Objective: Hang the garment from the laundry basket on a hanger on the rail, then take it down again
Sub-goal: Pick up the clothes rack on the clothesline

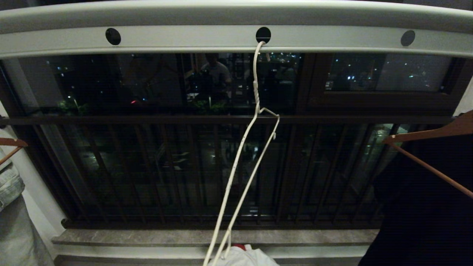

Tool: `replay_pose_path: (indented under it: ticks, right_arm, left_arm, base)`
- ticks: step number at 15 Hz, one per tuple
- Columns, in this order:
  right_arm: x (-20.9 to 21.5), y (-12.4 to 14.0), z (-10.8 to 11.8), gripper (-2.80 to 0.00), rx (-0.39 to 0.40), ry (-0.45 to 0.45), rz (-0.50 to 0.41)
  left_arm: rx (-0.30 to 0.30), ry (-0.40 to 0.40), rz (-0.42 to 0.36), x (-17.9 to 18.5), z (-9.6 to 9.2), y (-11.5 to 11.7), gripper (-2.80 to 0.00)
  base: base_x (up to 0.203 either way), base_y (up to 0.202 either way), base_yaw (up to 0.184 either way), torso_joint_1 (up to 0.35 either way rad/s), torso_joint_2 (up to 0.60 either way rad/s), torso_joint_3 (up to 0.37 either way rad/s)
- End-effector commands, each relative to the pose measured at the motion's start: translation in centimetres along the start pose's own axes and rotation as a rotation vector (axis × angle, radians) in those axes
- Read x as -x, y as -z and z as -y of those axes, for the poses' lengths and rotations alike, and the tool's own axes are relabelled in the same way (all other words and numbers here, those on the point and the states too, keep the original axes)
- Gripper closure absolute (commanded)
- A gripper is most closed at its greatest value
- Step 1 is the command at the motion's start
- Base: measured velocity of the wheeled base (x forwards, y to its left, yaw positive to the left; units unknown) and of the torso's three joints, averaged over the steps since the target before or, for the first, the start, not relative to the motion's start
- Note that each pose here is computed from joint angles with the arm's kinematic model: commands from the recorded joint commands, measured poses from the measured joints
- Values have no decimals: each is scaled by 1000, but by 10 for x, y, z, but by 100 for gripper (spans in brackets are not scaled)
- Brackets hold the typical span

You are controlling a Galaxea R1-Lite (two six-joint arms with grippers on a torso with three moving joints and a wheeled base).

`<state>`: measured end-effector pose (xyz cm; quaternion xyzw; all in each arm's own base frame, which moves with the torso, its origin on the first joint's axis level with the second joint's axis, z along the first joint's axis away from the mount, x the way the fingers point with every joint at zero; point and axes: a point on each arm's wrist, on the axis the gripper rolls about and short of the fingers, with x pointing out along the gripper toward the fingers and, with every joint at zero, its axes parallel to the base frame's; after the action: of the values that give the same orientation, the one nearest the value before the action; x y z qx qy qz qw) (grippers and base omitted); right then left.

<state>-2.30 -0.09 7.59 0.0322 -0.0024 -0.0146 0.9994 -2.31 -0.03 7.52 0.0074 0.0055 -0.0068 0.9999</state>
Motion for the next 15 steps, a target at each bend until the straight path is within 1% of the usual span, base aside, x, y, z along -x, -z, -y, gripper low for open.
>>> replay_pose_path:
  ticks: [1,4,6,7,9,13,15]
  right_arm:
    - [0,0,0,0,1,0,-2]
    - [1,-1,0,0,12,3,-3]
    - [4,-17,-1,0,10,0,24]
    - [6,-30,-2,0,10,-2,33]
    - [3,-59,-4,0,10,-24,-7]
    - [-29,-129,-13,0,3,-140,-96]
    - [-53,-169,-18,0,-7,-213,-104]
  left_arm:
    - [0,0,0,0,0,0,0]
    - [0,0,0,0,0,0,0]
    - [0,0,0,0,0,0,0]
    - [0,0,0,0,0,0,0]
    - [0,0,0,0,0,0,0]
    - [0,0,0,0,0,0,0]
    - [0,0,0,0,0,0,0]
  base:
    - [0,0,0,0,0,0]
    - [0,0,0,0,0,0]
    - [0,0,0,0,0,0]
    - [0,0,0,0,0,0]
    - [0,0,0,0,0,0]
    - [0,0,0,0,0,0]
    - [0,0,0,0,0,0]
